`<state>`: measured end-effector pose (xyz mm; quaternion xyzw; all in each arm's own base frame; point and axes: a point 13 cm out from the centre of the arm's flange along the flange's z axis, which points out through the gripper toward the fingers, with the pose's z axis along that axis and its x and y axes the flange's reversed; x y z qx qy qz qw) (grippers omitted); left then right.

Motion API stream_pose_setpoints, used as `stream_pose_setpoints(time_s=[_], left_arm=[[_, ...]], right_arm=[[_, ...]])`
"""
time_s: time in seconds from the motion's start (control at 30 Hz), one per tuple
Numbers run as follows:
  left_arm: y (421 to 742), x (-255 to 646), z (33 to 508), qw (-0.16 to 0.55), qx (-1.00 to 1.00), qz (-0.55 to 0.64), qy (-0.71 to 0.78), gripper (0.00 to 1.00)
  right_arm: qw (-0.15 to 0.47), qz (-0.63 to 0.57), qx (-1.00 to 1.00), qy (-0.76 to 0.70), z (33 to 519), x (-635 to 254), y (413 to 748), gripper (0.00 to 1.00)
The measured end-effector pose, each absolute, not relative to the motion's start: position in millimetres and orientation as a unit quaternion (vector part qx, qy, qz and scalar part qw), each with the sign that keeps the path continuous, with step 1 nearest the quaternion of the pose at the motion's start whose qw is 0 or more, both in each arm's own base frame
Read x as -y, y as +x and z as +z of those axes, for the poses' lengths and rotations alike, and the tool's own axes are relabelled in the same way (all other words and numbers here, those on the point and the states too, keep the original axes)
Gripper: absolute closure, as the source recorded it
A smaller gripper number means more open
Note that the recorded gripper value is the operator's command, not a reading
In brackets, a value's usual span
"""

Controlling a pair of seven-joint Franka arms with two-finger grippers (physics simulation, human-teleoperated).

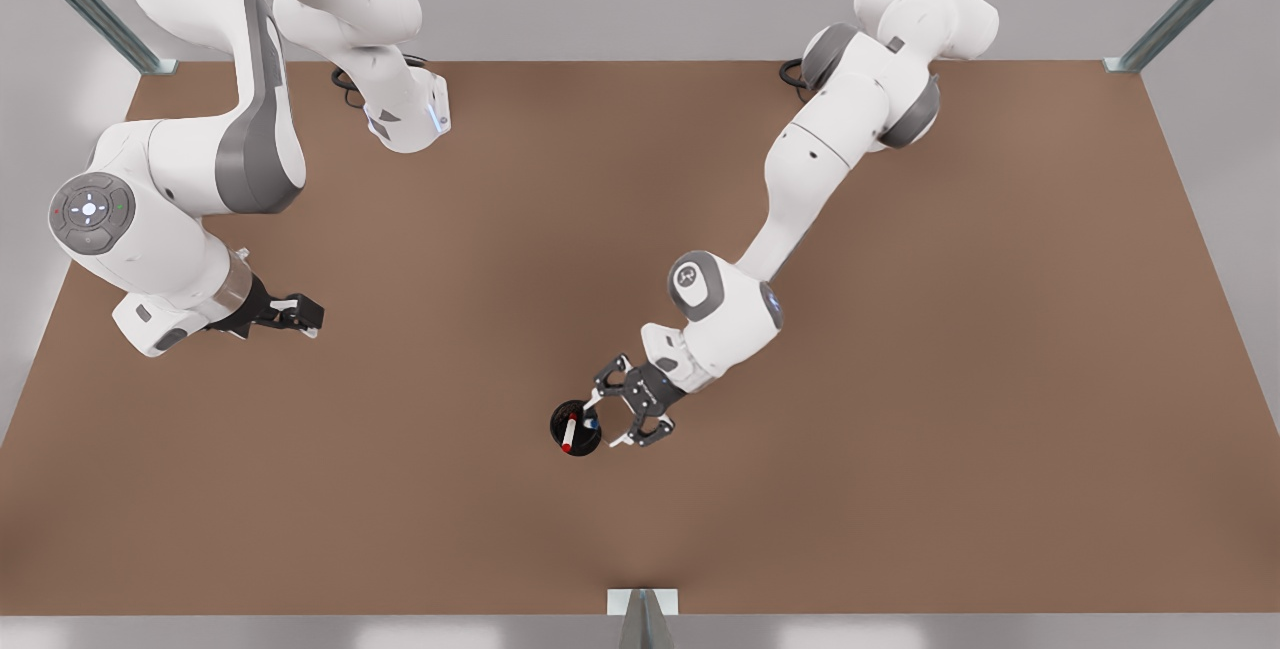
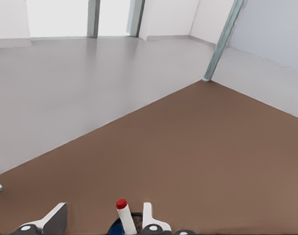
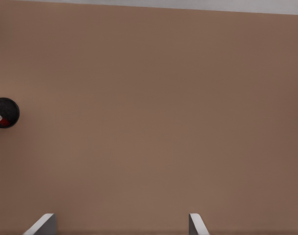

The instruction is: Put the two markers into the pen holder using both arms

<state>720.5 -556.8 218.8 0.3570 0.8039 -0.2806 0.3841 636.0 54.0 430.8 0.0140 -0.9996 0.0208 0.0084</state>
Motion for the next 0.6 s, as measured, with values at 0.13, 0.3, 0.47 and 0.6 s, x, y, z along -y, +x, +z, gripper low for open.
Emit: stream_pose_setpoints(time_s=[0.13,0.3,0.47,0.6], left_arm=[[804,382,343,0.36,-0.825,-0.123,0.417,0.0],[722,226,510,0.215,-0.888,-0.054,0.402,0.0],[619,161,523,0.097,-0.93,-0.02,0.354,0.0],[611,137,498,0.045,-0.953,0.0,0.298,0.0]], right_arm=[[0.008,0.021,1.0,0.015,431,-55,636,0.0],[0.008,0.021,1.0,0.017,431,-56,636,0.0],[0.008,0.021,1.0,0.019,431,-58,636,0.0],[0.006,0.021,1.0,0.02,433,-58,637,0.0]])
